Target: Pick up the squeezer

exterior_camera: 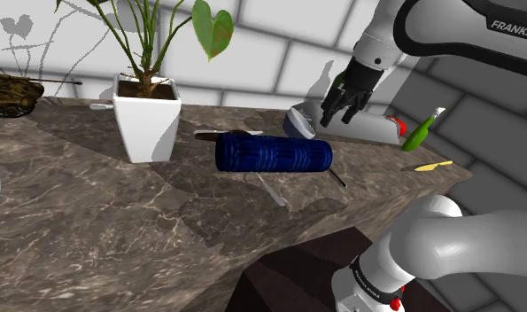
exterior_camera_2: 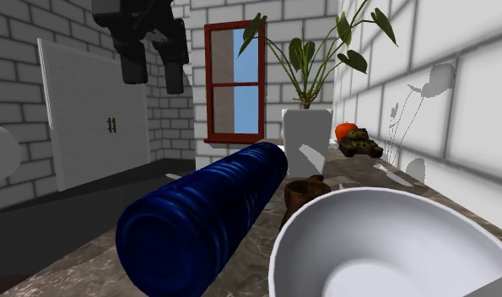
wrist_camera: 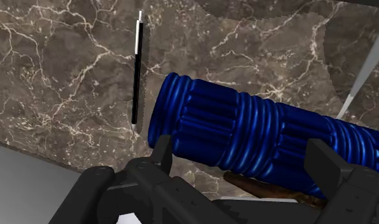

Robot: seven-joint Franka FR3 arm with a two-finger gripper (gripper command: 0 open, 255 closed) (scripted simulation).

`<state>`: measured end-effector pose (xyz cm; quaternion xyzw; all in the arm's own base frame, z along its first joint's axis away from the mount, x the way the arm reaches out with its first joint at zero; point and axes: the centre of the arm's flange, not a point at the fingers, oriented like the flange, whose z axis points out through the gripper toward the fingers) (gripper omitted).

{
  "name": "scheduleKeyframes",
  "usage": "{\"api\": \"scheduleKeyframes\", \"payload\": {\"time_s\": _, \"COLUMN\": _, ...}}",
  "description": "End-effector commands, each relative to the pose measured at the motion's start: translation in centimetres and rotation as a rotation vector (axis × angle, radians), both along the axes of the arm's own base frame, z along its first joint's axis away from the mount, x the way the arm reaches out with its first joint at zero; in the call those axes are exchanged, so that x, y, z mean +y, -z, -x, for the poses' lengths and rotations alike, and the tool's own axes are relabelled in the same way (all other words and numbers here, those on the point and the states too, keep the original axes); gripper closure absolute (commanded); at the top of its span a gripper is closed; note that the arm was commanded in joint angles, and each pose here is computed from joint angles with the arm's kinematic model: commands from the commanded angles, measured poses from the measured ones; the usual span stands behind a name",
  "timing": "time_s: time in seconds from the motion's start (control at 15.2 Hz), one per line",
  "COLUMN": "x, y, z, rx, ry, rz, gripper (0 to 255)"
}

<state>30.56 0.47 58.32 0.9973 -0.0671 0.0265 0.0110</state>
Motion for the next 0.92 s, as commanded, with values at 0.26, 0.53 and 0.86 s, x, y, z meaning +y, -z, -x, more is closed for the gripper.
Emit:
{"api": "scheduleKeyframes", "payload": {"time_s": 0.26, "x": 0.7, "y": 2.4, "z": -4.8, "rx": 0.012, "ry": -0.069, "rz": -0.004, "gripper": 0}}
{"api": "scheduleKeyframes", "payload": {"time_s": 0.53, "x": 1.7, "y": 4.9, "z": -9.5, "rx": 0.024, "ry": -0.139, "rz": -0.007, "gripper": 0}}
{"api": "scheduleKeyframes", "payload": {"time_s": 0.86, "x": 3.4, "y": 8.0, "z": -15.2, "rx": 0.038, "ry": -0.225, "rz": -0.012, "gripper": 0}}
